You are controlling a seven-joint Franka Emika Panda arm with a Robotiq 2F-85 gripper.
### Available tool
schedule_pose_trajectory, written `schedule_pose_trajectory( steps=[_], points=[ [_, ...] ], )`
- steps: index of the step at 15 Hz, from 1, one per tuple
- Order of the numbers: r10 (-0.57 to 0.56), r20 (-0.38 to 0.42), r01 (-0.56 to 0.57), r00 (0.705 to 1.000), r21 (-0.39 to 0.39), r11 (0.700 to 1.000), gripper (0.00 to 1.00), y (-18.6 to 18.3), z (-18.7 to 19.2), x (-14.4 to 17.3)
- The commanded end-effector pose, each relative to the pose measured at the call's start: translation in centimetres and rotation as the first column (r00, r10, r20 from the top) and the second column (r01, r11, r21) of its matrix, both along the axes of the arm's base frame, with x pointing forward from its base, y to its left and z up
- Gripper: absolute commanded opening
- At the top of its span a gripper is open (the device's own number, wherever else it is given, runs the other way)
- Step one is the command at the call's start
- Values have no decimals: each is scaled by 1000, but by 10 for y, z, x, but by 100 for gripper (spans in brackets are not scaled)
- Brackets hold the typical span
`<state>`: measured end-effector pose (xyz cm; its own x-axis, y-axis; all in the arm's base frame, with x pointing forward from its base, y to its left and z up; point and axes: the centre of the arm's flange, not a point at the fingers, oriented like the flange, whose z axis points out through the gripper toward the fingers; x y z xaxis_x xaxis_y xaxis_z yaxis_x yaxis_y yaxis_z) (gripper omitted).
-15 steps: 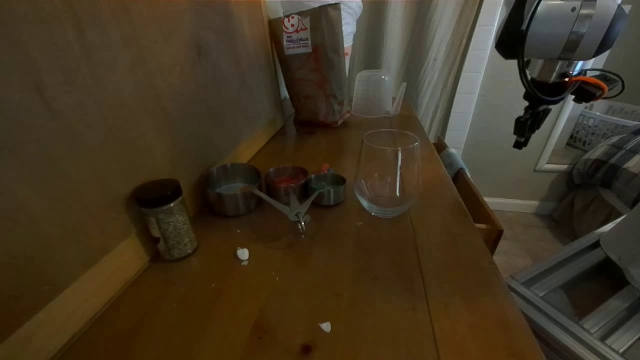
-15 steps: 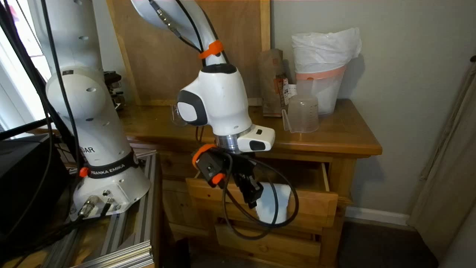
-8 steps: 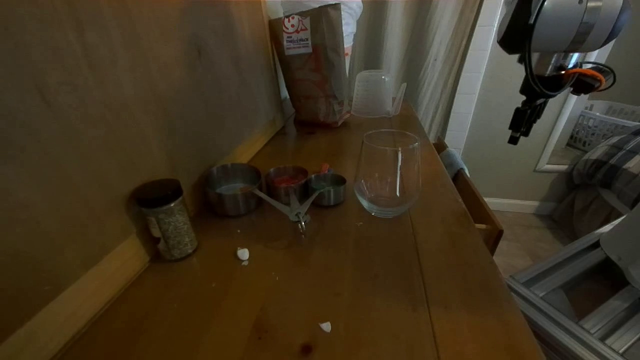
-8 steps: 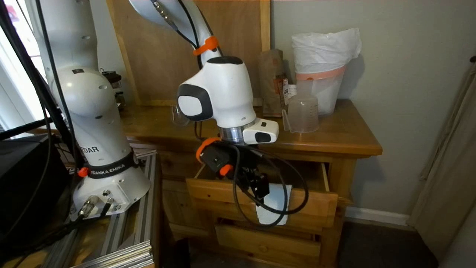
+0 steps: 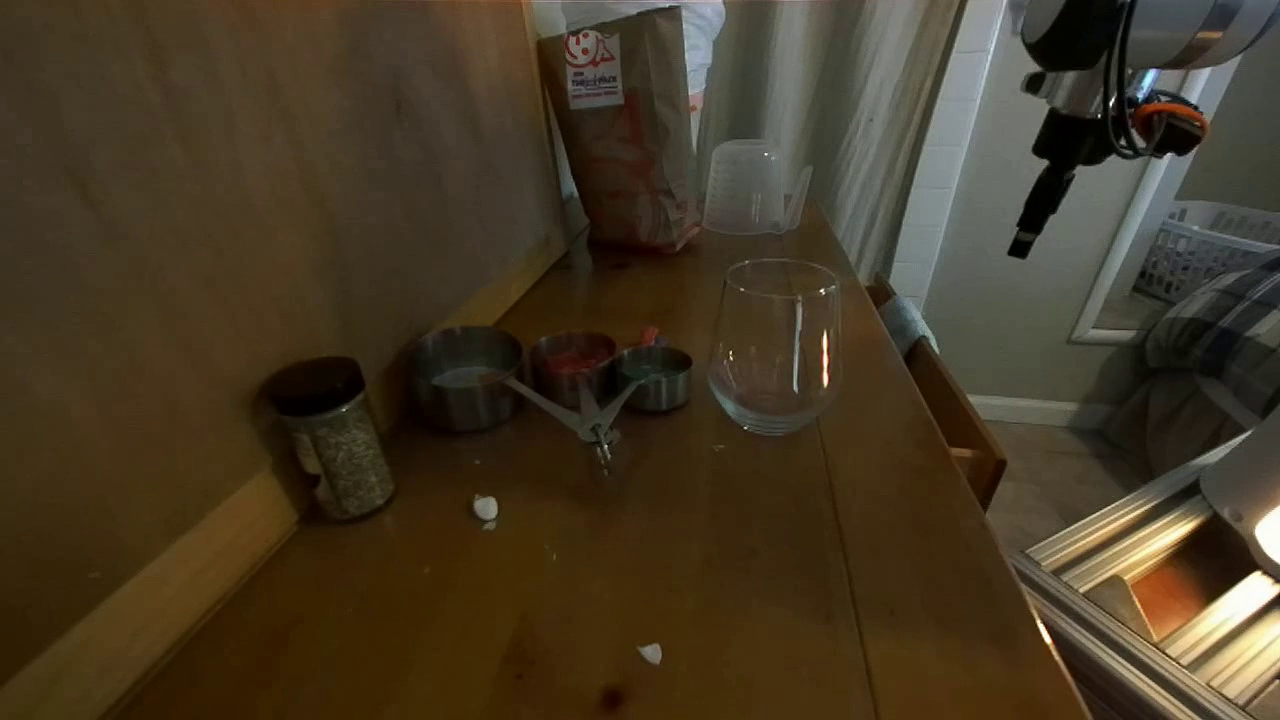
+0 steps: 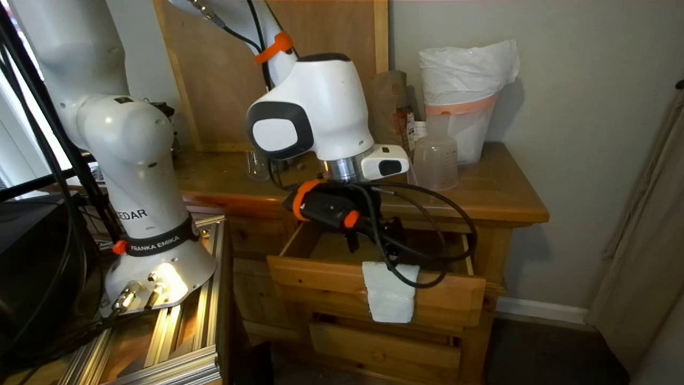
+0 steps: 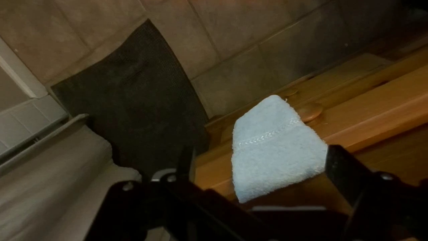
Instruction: Open the topmost drawer on the right then hang the towel on the front of the drawer..
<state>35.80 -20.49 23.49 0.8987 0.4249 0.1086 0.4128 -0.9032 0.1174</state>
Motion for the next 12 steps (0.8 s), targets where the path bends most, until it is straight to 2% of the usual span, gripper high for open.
schedule_pose_trajectory(
  steps=[1, 5, 6, 9, 12],
  points=[
    [55, 1, -55, 999, 81, 995, 100, 35, 65, -20],
    [106, -23, -103, 994, 99, 990, 100, 51, 79, -27],
    [97, -31, -95, 995, 67, 993, 100, 28, 30, 5],
    [103, -13, -102, 995, 81, 991, 100, 30, 53, 5],
    [101, -8, -100, 995, 81, 992, 100, 29, 55, 4]
  ],
)
